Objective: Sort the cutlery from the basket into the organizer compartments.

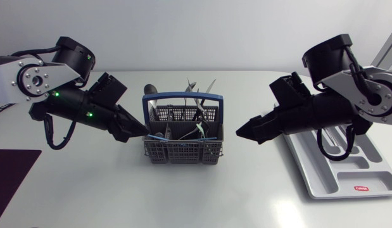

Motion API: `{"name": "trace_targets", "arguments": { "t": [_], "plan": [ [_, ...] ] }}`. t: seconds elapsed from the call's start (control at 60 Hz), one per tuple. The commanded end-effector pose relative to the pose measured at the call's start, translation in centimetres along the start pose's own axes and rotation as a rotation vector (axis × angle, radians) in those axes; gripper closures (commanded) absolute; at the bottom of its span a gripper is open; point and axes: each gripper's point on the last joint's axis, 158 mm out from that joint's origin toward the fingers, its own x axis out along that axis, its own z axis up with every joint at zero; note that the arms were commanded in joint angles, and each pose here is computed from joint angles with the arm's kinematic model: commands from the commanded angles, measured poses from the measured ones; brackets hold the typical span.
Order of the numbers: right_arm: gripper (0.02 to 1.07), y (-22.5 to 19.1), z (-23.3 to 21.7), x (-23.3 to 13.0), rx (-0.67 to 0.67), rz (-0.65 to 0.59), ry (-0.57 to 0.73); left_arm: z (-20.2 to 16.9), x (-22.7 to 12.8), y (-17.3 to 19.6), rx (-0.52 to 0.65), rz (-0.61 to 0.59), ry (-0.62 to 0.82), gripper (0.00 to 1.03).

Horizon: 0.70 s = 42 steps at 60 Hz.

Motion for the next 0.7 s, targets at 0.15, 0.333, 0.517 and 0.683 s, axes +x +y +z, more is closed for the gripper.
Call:
{"name": "trace_targets", "arguments": {
  "t": [0.15,0.333,0.517,0.683],
  "plan": [
    [0.27,0.4,-1.2,0.0,-0.010,0.005,0.021,-0.4,1.0,-0.4,-0.010,-0.005,0.027,0.76],
    [0.27,0.4,-1.2,-0.1,-0.010,0.005,0.021,-0.8,1.2,-0.5,-0.008,0.001,0.039,0.76],
    [0.27,0.6,-1.3,0.0,-0.010,0.008,0.025,-1.7,1.8,-0.7,0.006,0.017,0.072,0.75],
    [0.27,0.7,-1.4,0.1,-0.011,0.011,0.029,-1.8,2.1,-1.0,0.018,0.018,0.082,0.76]
  ]
}}
